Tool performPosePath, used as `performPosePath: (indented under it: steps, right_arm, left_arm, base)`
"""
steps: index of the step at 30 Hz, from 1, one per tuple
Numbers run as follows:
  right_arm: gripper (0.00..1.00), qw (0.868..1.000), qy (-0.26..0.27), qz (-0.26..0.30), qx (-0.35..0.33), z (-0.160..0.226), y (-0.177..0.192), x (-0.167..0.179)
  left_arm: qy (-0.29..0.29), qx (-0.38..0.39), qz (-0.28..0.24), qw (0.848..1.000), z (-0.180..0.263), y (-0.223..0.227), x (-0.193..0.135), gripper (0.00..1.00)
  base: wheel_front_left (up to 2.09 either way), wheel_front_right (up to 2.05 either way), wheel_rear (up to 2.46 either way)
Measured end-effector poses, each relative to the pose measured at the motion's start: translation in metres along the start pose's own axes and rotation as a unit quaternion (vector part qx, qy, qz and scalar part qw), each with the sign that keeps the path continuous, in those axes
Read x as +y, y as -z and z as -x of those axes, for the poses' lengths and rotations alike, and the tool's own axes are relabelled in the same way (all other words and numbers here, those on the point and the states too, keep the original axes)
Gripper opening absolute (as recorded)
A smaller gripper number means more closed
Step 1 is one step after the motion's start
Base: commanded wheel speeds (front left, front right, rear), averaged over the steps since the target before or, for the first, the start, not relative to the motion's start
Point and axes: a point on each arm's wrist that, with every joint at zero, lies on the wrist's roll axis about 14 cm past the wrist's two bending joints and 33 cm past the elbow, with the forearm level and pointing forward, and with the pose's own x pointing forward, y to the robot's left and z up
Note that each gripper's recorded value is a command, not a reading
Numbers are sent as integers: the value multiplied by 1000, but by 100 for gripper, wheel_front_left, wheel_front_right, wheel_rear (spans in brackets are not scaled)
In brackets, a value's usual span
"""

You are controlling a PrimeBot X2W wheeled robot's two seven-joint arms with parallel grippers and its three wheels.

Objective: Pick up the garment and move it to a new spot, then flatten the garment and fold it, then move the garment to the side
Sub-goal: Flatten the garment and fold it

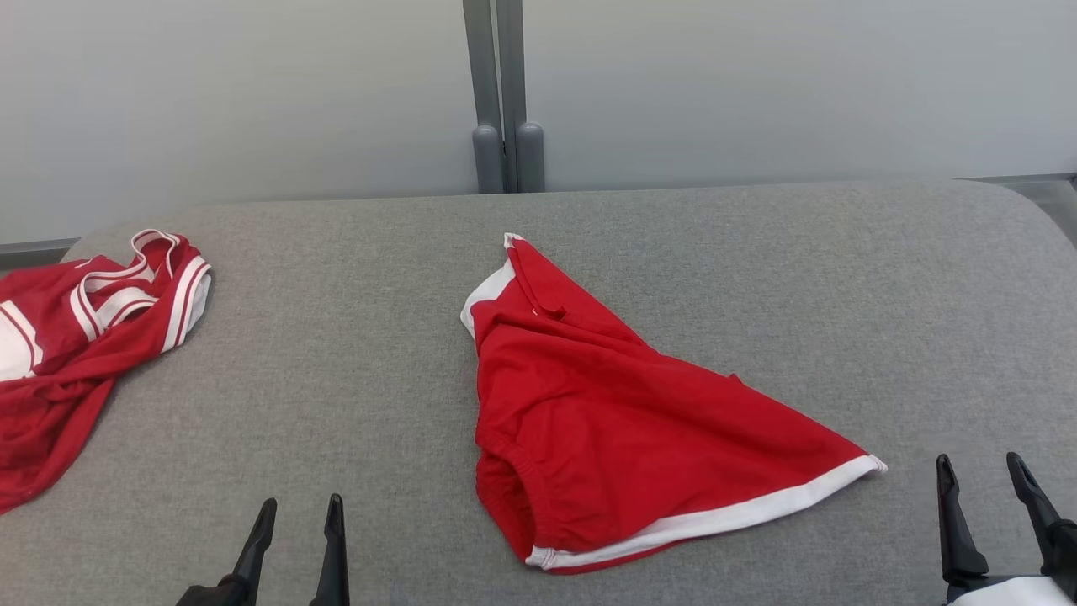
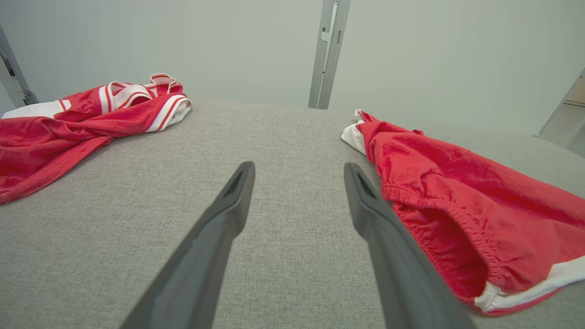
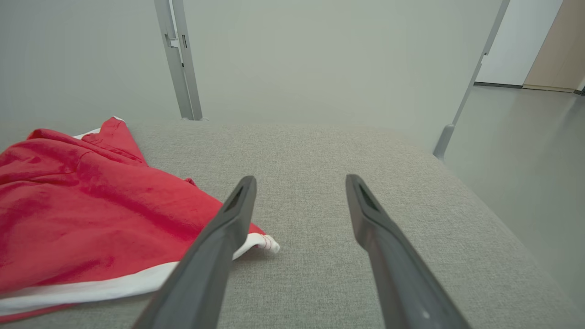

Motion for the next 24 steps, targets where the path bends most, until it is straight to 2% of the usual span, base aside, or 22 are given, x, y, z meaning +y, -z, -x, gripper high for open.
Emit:
performPosePath:
  steps: [11,15,18,24]
  right_arm:
    - [100,1000,-18,-13,0,2,1,19]
    - [100,999,-13,-34,-1,-3,2,19]
    - [100,999,-32,-27,16,-14,11,23]
    - [100,988,-67,20,135,-41,47,26]
  left_arm:
    - [12,3,-5,1000,-1,2,-5,100]
    - [24,13,-7,1000,-1,8,-13,100]
    - [53,46,3,998,2,28,-32,100]
    - [154,156,20,975,5,64,-97,100]
  base:
    - [0,0,0]
    - [0,0,0]
    - [0,0,0]
    - [0,0,0]
